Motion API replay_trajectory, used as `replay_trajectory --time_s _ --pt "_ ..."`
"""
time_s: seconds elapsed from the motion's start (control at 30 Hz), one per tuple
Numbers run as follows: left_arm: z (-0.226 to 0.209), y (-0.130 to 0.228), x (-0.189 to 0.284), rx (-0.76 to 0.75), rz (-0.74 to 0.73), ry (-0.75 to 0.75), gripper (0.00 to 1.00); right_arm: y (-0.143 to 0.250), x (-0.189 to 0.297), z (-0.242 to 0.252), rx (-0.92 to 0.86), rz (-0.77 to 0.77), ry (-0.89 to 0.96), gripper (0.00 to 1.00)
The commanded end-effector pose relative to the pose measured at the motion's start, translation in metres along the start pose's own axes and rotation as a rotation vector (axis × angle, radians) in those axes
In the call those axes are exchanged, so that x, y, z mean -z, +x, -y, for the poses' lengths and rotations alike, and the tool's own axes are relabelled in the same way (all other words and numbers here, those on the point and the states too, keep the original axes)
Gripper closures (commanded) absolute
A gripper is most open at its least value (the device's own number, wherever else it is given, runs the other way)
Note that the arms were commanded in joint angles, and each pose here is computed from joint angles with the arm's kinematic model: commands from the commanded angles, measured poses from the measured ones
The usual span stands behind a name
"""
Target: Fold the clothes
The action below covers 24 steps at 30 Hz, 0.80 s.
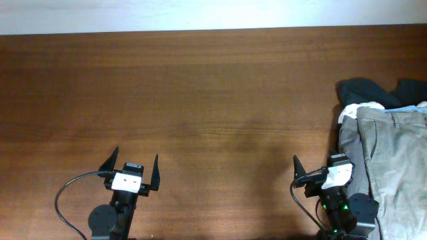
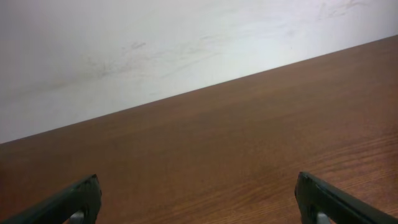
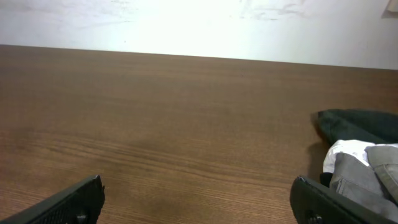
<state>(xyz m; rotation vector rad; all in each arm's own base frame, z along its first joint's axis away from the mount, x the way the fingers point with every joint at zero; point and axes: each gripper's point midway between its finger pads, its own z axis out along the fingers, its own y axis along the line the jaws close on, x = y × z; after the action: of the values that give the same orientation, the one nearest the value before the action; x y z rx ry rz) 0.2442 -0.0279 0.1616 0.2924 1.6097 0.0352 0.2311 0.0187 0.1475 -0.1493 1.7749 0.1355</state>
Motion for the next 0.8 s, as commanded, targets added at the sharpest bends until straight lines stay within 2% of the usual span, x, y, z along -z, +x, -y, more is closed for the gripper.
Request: replay_trajectory --time_s 0.0,0.3,0.43,0.6,0.77 --pt "0.000 0.003 0.000 0.006 -0.005 -0.003 0.01 0.004 -0.001 0.001 0.003 -0.010 0.004 0.01" --pt "0.000 -0.006 0.000 0.002 0.031 0.000 0.01 0.004 -0.001 0.000 0.002 -0.009 -0.002 0.01" --pt "0.027 -0.010 0.002 0.000 0.056 0.154 0.01 0.004 -0.001 -0.006 0.002 -0.007 -0.034 0.01" --pt "0.028 -0.014 0.002 -0.004 0.074 0.162 0.01 0.002 0.000 -0.019 0.002 -0.001 -0.110 0.01" --pt "0.015 -0.043 0.009 -0.009 0.095 0.112 0.01 -0.030 0.011 -0.023 -0.017 0.059 -0.125 0.01"
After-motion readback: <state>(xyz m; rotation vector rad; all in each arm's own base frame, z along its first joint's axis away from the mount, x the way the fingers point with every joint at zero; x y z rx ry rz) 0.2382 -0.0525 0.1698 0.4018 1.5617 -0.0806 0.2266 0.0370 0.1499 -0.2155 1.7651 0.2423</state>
